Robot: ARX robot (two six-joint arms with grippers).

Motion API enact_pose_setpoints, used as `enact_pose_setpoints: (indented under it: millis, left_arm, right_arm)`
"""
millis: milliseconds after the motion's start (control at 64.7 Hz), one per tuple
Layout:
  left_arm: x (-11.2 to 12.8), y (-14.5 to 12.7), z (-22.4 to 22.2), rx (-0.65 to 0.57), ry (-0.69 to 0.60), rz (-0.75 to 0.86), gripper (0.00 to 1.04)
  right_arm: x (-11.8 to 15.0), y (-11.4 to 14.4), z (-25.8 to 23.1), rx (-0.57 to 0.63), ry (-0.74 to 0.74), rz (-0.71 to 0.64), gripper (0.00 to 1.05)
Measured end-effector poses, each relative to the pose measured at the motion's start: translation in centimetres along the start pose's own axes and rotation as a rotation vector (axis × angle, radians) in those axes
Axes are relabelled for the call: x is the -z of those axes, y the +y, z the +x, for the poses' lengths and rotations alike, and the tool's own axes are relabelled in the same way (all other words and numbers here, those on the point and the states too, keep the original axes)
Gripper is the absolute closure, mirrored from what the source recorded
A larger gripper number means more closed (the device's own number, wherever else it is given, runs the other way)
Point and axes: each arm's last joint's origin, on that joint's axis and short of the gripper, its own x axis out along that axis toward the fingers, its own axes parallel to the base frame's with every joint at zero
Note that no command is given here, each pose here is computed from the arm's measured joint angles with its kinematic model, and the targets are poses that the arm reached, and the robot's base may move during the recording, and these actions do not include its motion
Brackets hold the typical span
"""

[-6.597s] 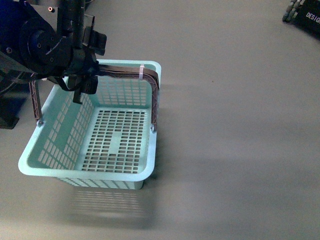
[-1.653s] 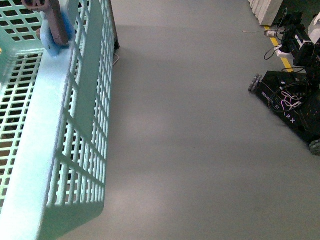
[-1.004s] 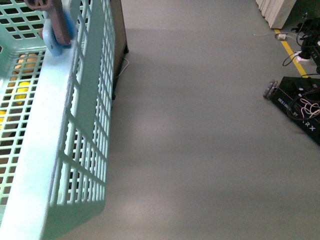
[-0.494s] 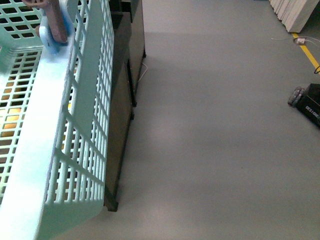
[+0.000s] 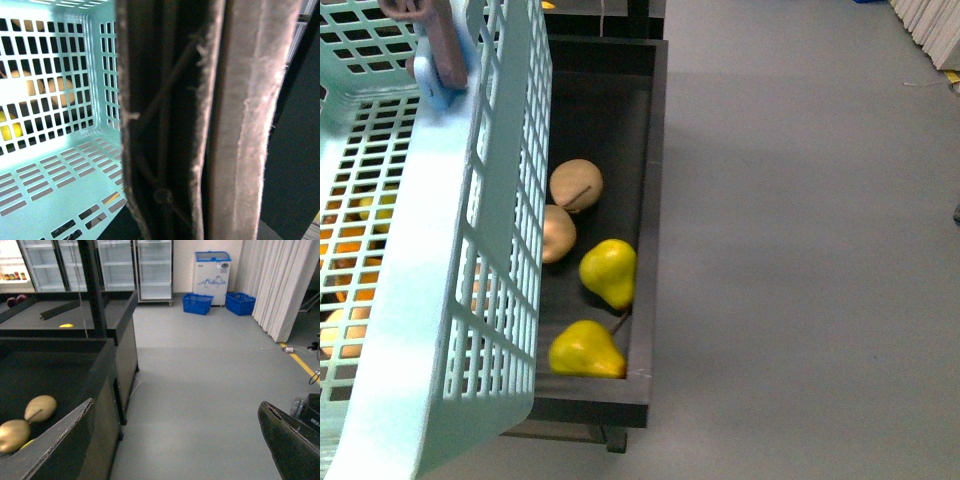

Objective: Pick mango and avocado into basket

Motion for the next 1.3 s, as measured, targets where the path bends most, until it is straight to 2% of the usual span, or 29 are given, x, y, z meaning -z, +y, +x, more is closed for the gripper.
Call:
enact_pose_setpoints:
  millis: [1298]
  left_arm:
    - [-0.03, -0.03, -0.04, 0.002, -0.002, 0.0, 0.89]
  right_arm:
    - [0.0, 0.0, 0.0, 0.0, 0.0, 0.0, 0.09]
